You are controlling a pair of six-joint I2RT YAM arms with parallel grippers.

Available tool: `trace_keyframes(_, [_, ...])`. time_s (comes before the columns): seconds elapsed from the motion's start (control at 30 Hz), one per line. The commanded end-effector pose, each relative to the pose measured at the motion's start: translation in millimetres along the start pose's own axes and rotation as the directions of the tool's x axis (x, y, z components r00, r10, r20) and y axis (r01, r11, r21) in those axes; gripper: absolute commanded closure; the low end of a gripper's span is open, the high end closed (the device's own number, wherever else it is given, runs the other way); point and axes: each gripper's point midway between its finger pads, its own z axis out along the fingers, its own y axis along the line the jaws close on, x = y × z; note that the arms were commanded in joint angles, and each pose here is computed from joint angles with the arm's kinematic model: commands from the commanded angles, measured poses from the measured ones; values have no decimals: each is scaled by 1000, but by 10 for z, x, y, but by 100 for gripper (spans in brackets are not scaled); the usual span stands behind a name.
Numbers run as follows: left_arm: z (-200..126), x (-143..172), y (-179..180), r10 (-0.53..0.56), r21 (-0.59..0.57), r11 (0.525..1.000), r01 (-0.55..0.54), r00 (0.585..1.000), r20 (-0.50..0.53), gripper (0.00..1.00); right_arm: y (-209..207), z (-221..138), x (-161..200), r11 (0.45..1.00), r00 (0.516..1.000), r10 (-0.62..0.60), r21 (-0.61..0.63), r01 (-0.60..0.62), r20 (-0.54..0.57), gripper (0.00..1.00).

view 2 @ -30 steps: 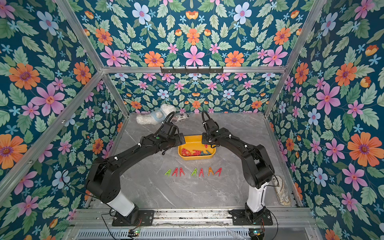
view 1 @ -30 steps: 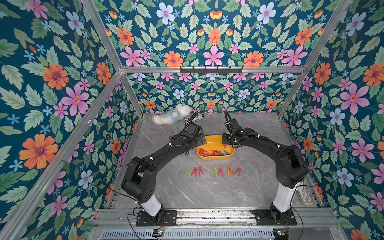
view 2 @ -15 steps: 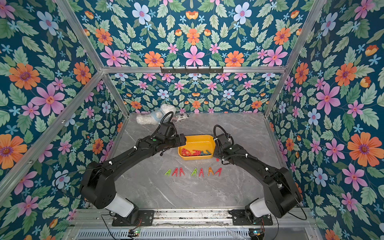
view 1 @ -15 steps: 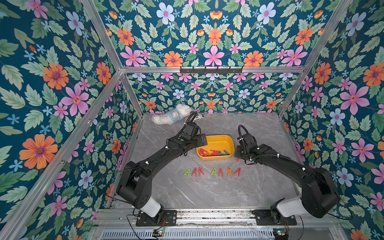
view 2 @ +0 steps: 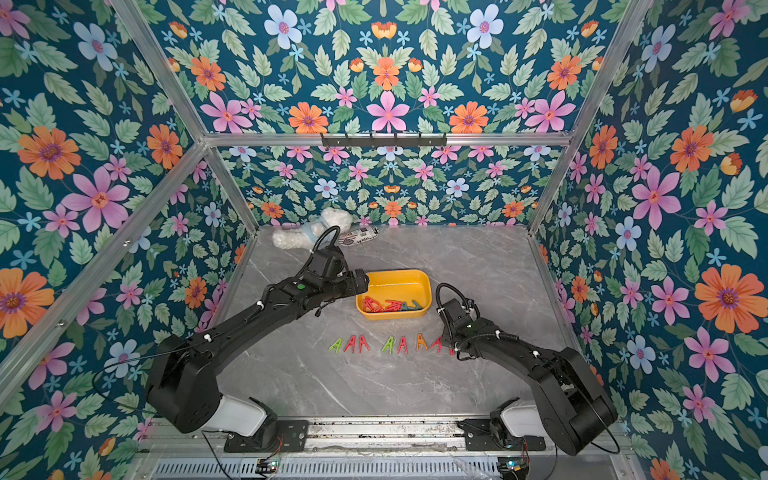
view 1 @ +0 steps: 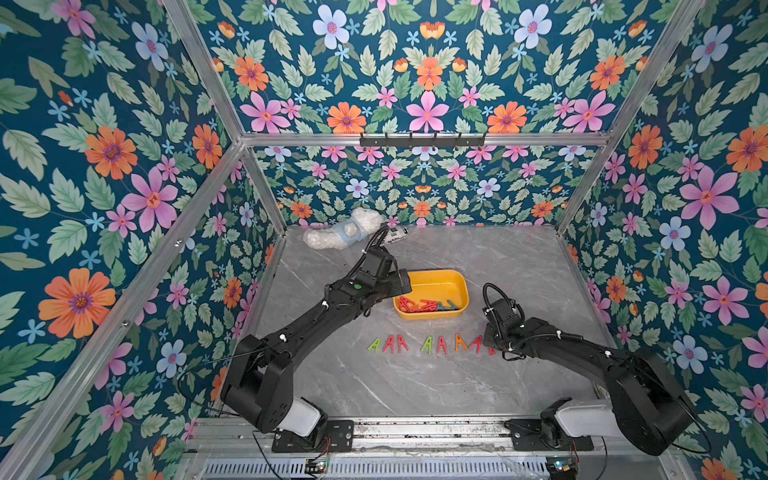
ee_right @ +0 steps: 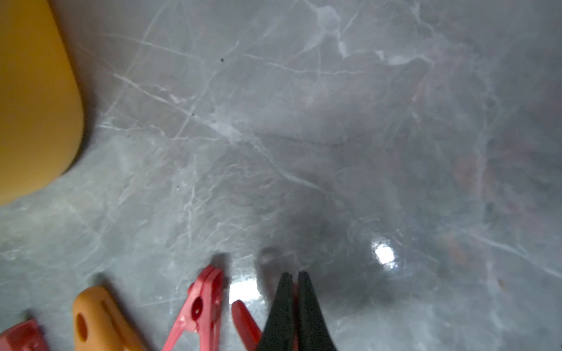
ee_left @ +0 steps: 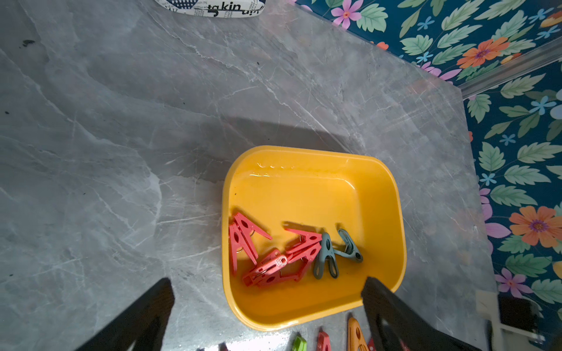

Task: Take the clothespins out of the storage box
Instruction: Place the clothespin at the center of the board.

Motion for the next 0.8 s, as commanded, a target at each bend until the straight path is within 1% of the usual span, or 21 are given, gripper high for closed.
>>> trace_keyframes(0.0, [-32, 25, 69, -16, -31, 999, 16, 1000, 1, 0, 6, 52, -47, 1000, 1000, 9, 5, -9, 29, 100])
trace_keyframes(0.03, [-43, 34, 69, -19, -29, 999, 19, 1000, 1, 0, 5, 65, -39, 1000, 1000, 6, 7, -6, 25, 100])
trace_keyframes(0.07, [-48, 45, 74, -20, -30, 999, 20, 1000, 1, 0, 8, 72, -41, 1000, 1000, 4, 8, -4, 25, 98])
trace_keyframes(0.13, [-60, 60, 72, -20, -29, 999, 20, 1000, -1, 0, 6, 75, -44, 1000, 1000, 4, 11, -4, 25, 88])
trace_keyframes(0.23, [-69, 85, 86, -14, -36, 999, 14, 1000, -9, 0, 28, 41, -90, 1000, 999, -3, 9, 3, 35, 82])
trace_keyframes(0.33, [-68, 111, 101, -9, -40, 999, 8, 1000, -18, 0, 68, -34, -159, 1000, 999, -4, -3, 4, 50, 72])
trace_keyframes(0.4, [-67, 120, 106, -6, -41, 999, 5, 1000, -19, 0, 108, -105, -216, 1000, 998, 1, -21, 1, 64, 67])
trace_keyframes(0.47, [-58, 133, 123, -2, -47, 999, 1, 1000, -24, 0, 171, -191, -287, 999, 996, 9, -53, -5, 85, 55])
trace_keyframes(0.5, [-53, 146, 126, 0, -50, 999, -2, 1000, -30, 1, 213, -233, -323, 997, 995, 15, -74, -8, 96, 52])
trace_keyframes(0.63, [-45, 160, 143, 8, -62, 998, -10, 999, -40, 5, 405, -402, -468, 986, 991, 34, -166, -12, 128, 41])
trace_keyframes(0.77, [4, 148, 182, 16, -94, 995, -20, 999, -43, 7, 607, -575, -609, 966, 987, 44, -258, -2, 156, 29])
